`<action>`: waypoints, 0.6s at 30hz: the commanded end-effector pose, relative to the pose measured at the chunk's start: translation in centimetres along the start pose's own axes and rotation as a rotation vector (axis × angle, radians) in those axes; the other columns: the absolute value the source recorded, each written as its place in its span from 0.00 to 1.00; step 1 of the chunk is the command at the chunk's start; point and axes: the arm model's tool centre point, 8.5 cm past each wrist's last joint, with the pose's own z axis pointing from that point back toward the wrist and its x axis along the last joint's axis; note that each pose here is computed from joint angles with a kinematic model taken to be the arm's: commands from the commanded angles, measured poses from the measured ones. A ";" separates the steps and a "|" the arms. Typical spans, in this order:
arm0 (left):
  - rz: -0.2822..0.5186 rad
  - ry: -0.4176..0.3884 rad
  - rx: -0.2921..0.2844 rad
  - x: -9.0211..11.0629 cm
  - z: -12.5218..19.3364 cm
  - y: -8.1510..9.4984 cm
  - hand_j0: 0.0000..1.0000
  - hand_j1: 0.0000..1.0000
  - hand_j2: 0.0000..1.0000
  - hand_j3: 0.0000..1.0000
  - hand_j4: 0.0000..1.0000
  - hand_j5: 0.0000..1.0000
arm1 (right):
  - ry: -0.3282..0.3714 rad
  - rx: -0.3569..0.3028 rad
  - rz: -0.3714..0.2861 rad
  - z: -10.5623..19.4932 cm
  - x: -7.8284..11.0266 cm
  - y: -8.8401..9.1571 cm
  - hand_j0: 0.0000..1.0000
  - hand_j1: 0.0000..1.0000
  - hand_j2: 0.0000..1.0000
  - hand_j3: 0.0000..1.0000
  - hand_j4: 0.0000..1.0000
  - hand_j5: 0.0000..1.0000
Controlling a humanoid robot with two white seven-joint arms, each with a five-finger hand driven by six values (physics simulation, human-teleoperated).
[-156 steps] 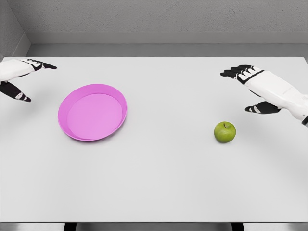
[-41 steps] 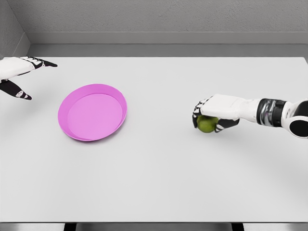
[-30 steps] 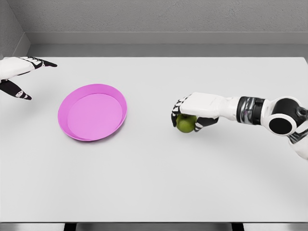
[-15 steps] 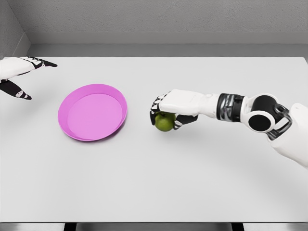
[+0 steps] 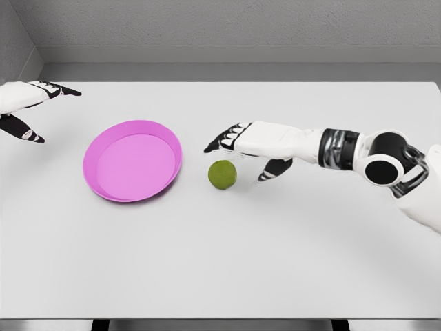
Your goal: Put the apple on the plate with both arms
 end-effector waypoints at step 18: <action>-0.417 -0.380 0.027 16.9 -6.3 3.0 1.00 1.00 1.00 1.00 1.00 1.00 | 0.133 -0.111 0.212 17.9 -4.9 -2.2 1.00 1.00 1.00 1.00 1.00 1.00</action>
